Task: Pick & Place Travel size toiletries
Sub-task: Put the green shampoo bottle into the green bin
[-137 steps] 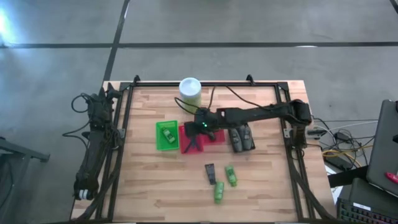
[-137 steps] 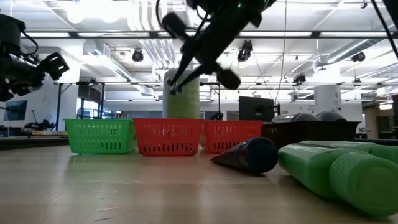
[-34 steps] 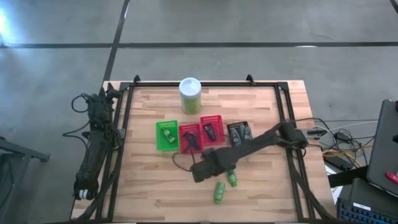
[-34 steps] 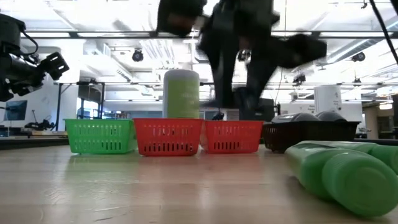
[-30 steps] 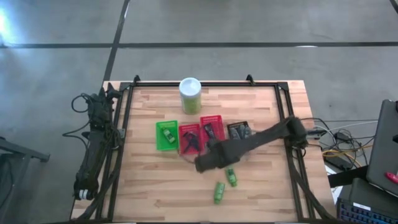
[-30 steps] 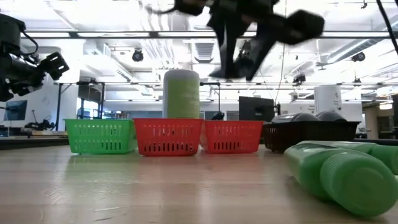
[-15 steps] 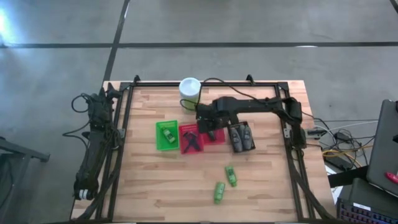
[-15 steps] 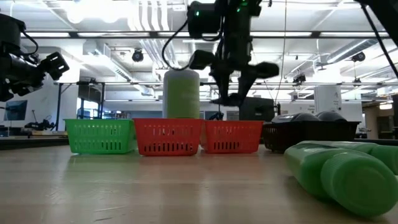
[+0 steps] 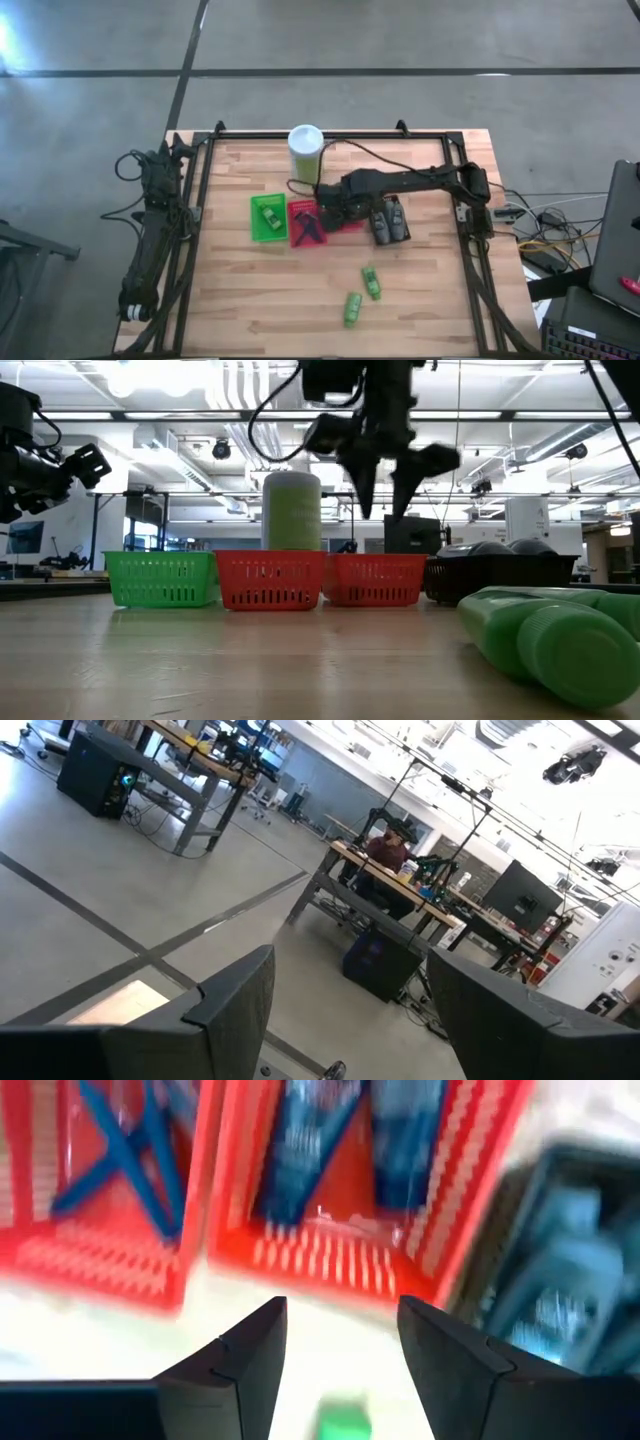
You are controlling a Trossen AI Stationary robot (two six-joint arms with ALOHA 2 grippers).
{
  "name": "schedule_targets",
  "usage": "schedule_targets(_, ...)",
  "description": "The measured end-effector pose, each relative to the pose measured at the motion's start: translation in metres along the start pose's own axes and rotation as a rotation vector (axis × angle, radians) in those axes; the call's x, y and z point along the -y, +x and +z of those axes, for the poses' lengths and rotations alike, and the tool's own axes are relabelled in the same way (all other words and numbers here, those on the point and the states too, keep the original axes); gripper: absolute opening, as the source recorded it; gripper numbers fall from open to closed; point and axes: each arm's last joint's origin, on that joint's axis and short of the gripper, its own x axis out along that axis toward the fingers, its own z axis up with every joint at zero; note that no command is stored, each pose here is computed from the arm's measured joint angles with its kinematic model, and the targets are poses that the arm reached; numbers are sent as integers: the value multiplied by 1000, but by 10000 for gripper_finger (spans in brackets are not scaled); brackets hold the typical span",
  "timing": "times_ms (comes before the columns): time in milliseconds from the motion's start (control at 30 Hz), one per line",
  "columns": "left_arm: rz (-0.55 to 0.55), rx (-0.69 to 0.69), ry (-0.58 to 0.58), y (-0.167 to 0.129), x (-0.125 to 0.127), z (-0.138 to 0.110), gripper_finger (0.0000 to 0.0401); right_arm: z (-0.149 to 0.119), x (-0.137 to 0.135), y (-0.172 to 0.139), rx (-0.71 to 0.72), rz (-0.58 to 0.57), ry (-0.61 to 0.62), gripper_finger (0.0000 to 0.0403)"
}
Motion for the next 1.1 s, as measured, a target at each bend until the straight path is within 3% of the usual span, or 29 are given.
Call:
schedule_targets(367,0,0,0,0,0,0,267,-86,-7,-17,-72,-51,-26,220)
schedule_targets(700,0,-1,0,0,0,0,267,-173,-5,1,-153,-121,68,253)
schedule_targets(933,0,-1,0,0,0,0,267,-185,-7,39,-165,-9,74,283)
schedule_targets(1100,0,-1,0,0,0,0,267,-184,7,57,-137,-77,104,303)
